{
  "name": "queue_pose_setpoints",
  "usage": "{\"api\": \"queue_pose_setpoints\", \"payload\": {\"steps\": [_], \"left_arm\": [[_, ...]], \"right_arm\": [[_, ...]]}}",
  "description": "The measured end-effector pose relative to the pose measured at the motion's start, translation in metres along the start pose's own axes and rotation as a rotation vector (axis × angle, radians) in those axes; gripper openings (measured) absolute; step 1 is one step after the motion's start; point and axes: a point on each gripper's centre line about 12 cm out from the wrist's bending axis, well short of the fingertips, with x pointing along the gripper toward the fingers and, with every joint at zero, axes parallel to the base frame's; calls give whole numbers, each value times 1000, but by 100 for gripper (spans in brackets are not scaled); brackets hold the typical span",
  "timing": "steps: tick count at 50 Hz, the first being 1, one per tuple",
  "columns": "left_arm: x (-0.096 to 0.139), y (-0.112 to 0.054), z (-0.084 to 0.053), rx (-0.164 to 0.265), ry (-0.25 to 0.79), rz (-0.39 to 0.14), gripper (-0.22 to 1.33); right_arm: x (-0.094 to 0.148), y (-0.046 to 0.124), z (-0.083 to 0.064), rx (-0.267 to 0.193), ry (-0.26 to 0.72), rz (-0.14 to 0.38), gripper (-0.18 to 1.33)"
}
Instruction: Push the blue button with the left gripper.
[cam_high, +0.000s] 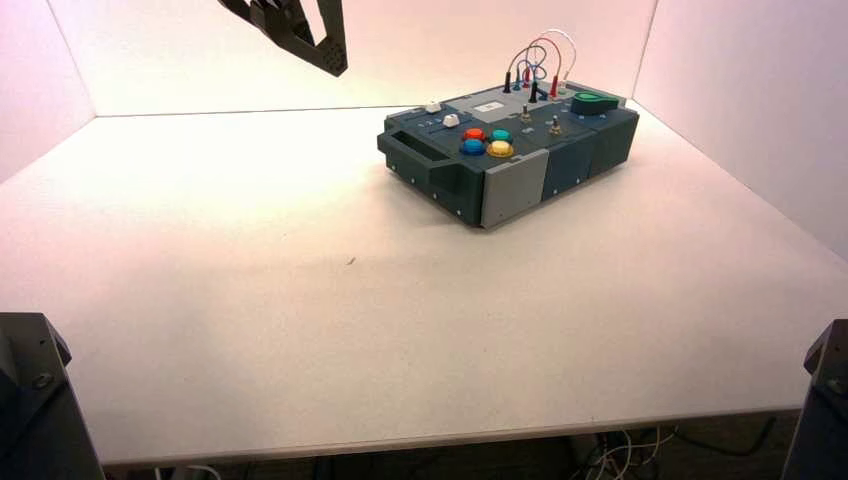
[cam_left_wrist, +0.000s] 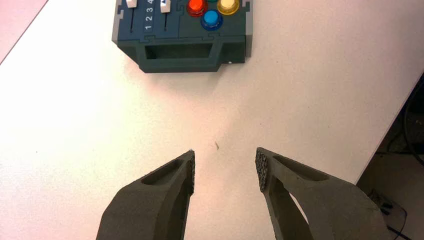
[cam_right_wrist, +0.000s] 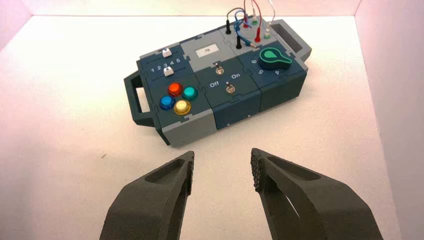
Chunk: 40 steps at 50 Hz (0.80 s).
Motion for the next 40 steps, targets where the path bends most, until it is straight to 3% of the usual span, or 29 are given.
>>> {"api": "queue_pose_setpoints", "payload": {"steps": [30,40], "left_arm": [[4,0,-1,2,15,-3,116],[6,-1,-2,4,24,-4,116]], "right_arm": [[5,0,-2,2,29,0,112],[10,7,-5,-26,60,34,112]]}}
